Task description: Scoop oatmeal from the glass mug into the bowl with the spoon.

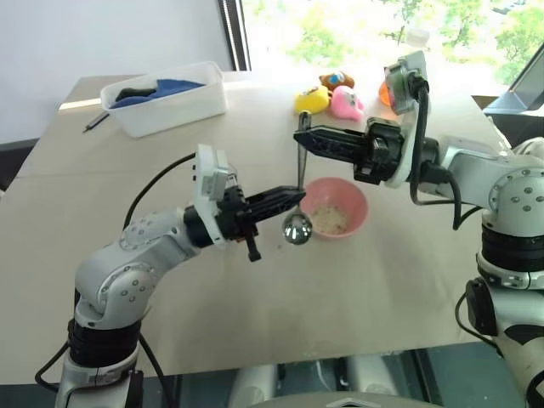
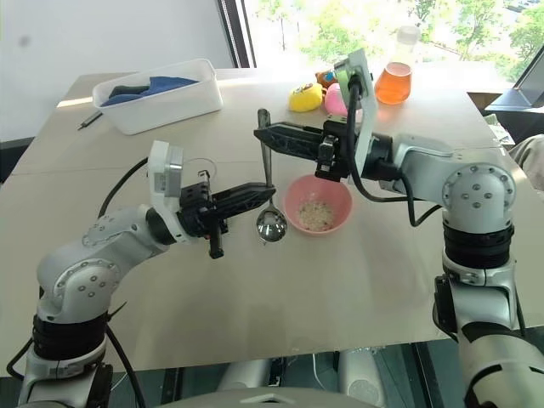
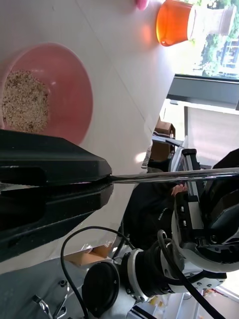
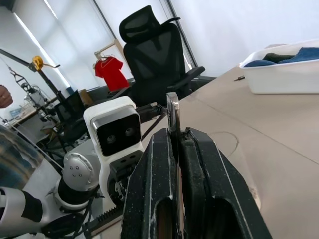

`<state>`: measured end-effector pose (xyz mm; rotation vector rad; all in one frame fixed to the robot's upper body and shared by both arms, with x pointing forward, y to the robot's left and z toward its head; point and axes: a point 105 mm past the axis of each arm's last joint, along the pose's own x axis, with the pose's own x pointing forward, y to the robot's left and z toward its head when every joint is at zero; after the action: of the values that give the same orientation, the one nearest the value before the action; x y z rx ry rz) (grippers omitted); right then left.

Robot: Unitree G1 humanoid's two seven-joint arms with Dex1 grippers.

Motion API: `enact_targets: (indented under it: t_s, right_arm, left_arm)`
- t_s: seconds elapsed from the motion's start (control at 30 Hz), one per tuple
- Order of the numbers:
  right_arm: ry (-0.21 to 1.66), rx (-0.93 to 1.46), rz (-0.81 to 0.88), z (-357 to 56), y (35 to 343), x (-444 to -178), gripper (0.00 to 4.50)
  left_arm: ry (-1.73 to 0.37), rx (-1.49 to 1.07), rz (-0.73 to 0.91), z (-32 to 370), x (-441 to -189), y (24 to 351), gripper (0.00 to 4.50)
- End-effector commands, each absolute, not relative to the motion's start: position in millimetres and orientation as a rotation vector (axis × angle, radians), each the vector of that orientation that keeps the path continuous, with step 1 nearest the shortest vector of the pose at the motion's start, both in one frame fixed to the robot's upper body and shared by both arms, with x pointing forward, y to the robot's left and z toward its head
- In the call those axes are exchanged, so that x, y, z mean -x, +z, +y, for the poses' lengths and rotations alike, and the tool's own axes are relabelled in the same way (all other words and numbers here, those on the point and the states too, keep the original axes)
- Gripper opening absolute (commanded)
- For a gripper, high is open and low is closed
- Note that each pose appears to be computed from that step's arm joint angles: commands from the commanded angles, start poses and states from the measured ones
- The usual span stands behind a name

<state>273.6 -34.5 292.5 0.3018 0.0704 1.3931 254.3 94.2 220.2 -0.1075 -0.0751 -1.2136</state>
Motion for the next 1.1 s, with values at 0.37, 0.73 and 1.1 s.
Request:
enact_targets:
  t_s: [0.37,0.73,1.1]
  right_arm:
    - [1.338,-0.286,0.014,-55,302,-278,0.30]
    - [1.303,-0.290,0.040,-62,295,-282,0.30]
    - [1.408,-0.200,0.048,-44,292,-274,2.92]
  left_arm:
    - [-1.061,0.084,-0.159,117,-269,232,0.00]
    - [-1.054,0.122,-0.171,121,-268,236,0.00]
    - [-1.271,0.126,-0.074,93,-247,223,0.00]
